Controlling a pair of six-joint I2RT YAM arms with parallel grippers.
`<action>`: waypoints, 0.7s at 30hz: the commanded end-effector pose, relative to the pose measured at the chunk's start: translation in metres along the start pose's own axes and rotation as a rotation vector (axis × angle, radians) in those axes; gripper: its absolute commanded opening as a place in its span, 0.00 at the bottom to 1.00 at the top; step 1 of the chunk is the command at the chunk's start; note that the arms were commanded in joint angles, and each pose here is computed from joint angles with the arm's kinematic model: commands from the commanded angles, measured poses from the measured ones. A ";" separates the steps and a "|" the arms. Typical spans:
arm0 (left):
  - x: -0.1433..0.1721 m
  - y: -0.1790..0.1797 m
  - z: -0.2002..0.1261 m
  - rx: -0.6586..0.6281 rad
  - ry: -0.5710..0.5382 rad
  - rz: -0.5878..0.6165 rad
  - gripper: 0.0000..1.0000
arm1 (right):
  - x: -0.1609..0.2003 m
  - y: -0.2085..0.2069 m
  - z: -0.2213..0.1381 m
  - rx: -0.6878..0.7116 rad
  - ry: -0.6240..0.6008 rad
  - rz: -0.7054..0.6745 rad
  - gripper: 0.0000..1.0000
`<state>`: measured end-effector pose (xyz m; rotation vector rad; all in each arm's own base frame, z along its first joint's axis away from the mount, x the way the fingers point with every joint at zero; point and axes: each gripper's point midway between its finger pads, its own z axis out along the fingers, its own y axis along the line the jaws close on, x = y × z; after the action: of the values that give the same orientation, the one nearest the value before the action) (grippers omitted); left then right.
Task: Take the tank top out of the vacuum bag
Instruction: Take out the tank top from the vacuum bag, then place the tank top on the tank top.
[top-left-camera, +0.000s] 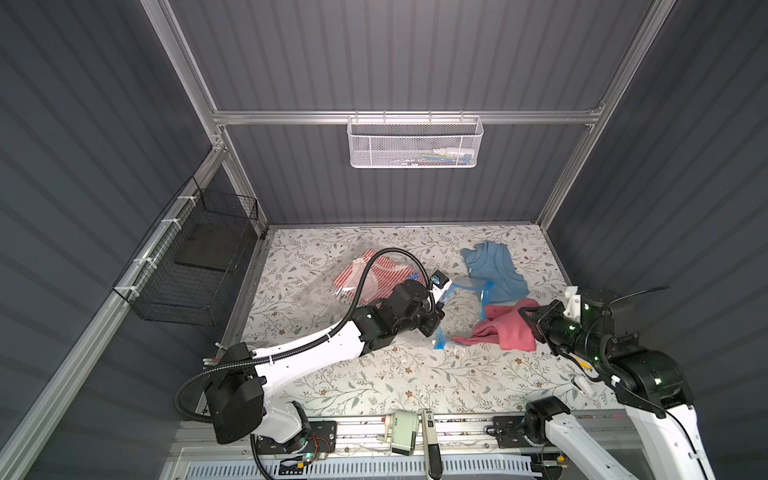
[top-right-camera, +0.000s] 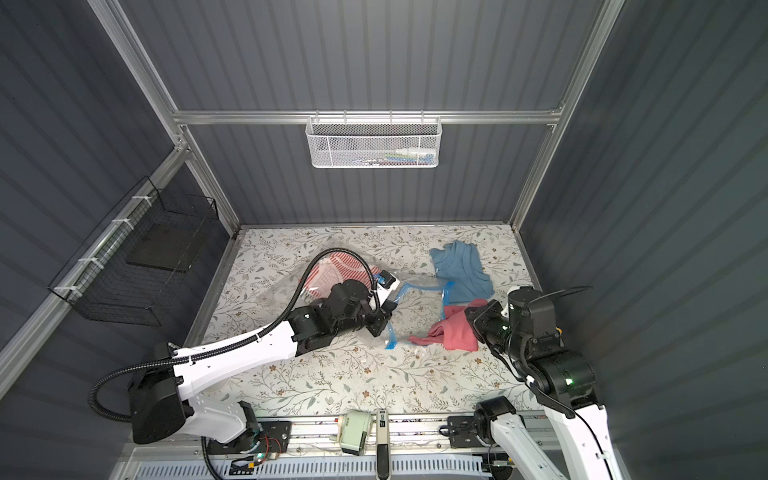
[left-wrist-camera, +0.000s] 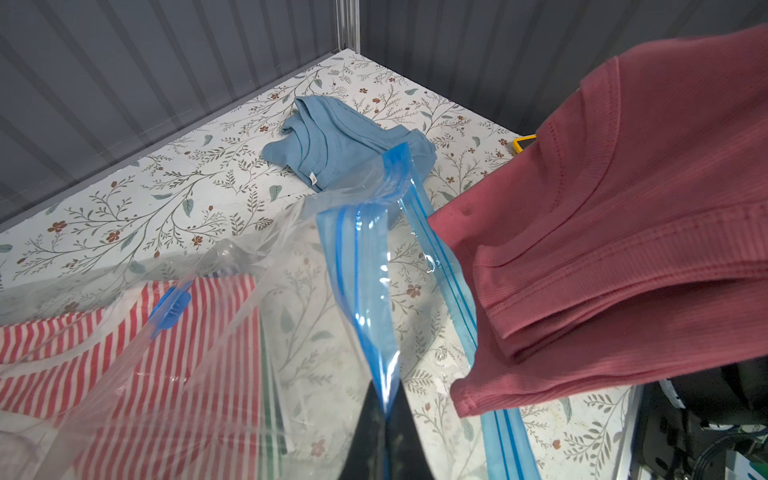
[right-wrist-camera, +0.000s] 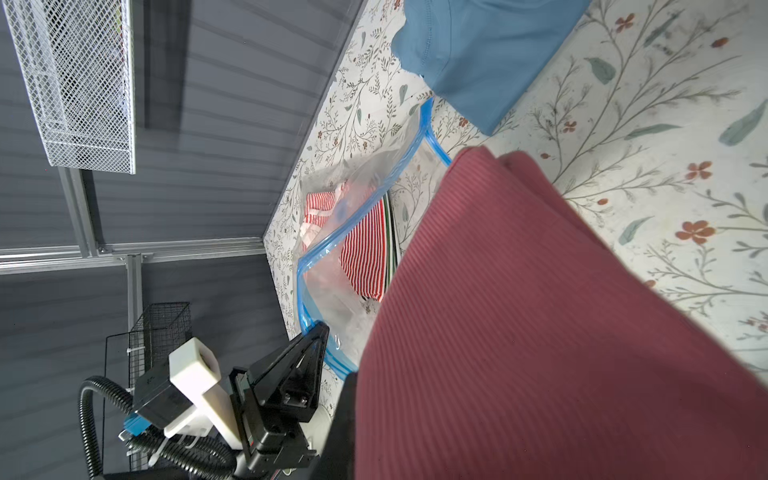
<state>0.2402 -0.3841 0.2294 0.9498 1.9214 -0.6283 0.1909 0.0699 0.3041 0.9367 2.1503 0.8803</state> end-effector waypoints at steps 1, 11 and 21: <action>-0.013 0.001 -0.006 0.002 -0.047 0.001 0.00 | -0.009 0.010 -0.011 -0.005 -0.034 -0.029 0.00; -0.011 0.003 -0.016 -0.009 -0.060 -0.007 0.00 | -0.029 0.036 -0.037 -0.008 -0.086 -0.070 0.00; -0.006 0.007 -0.017 -0.027 -0.053 -0.014 0.00 | -0.048 0.053 -0.044 -0.016 -0.108 -0.077 0.00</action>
<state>0.2370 -0.3739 0.2345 0.9287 1.9052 -0.6246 0.2039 0.0446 0.3720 0.9233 2.0752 0.7804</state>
